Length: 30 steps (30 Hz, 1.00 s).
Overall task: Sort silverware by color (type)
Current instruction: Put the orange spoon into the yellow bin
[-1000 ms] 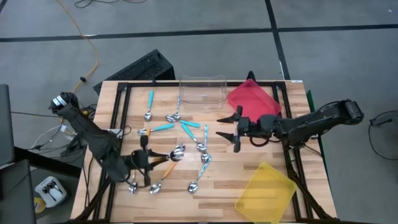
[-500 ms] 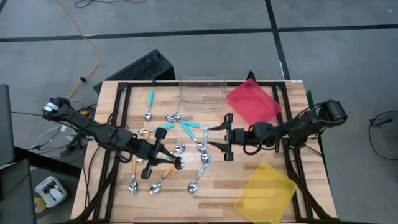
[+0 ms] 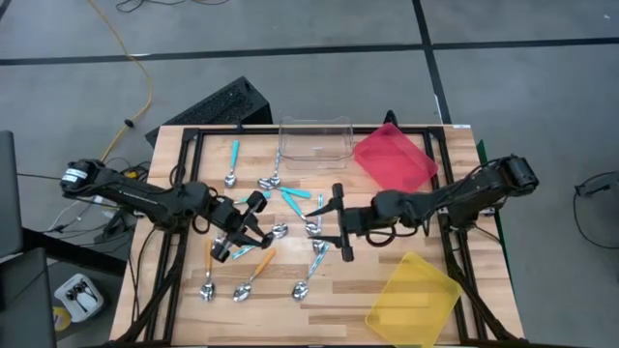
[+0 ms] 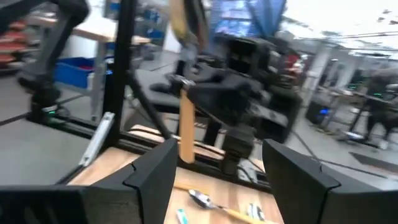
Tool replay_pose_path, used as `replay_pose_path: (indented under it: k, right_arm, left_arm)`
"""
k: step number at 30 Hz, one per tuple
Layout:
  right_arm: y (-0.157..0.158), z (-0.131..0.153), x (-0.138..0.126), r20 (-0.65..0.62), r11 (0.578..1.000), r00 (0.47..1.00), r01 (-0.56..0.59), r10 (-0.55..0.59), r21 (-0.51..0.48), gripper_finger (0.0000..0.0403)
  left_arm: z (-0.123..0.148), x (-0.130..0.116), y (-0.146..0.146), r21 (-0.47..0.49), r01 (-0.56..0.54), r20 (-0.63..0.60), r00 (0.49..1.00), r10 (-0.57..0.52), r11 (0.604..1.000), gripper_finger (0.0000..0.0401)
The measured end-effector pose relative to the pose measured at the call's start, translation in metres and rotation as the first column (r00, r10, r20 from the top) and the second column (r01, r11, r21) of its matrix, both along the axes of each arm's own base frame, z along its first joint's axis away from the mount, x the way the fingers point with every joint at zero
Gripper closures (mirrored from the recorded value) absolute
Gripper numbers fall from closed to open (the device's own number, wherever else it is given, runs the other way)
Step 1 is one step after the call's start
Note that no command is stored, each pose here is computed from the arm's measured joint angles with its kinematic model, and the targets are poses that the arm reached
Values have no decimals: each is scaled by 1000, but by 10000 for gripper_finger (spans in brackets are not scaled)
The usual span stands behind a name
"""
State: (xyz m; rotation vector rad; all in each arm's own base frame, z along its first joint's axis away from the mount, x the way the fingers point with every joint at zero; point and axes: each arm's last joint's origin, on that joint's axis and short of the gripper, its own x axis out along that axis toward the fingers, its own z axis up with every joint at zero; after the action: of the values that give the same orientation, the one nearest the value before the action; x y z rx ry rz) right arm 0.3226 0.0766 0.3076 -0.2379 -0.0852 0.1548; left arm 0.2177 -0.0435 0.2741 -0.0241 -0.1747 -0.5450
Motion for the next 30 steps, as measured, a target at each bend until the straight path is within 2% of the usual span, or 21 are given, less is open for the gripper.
replay_pose_path:
  k: [3, 7, 10, 13, 17, 23, 30]
  right_arm:
    - [2, 15, 2, 43, 997, 998, -53, 56, -55, 143]
    - [2, 19, 2, 39, 990, 999, -23, 29, -139, 143]
    - [2, 23, 3, 21, 977, 1000, -13, 17, -214, 143]
    - [2, 29, 7, -38, 970, 999, -18, 9, -243, 143]
    - [3, 24, 20, -147, 953, 989, -24, -21, -300, 143]
    - [7, 23, 33, -206, 914, 973, 14, -106, -405, 143]
    - [13, 22, 34, -201, 910, 979, -55, -31, -412, 143]
  left_arm:
    - [0, 0, 1, -19, 22, -13, 1000, -22, 1000, 368]
    - [-3, 0, 1, -76, 35, -83, 996, -42, 996, 364]
    - [-10, 2, 1, -107, 0, -177, 984, -19, 994, 368]
    - [-13, 3, 3, -152, -62, -236, 971, 24, 986, 369]
    - [-17, 3, 3, -200, -92, -307, 951, 27, 975, 363]
    - [-22, 3, 3, -248, -112, -387, 922, 7, 962, 367]
    - [-29, 2, 3, -245, -133, -458, 889, 7, 960, 365]
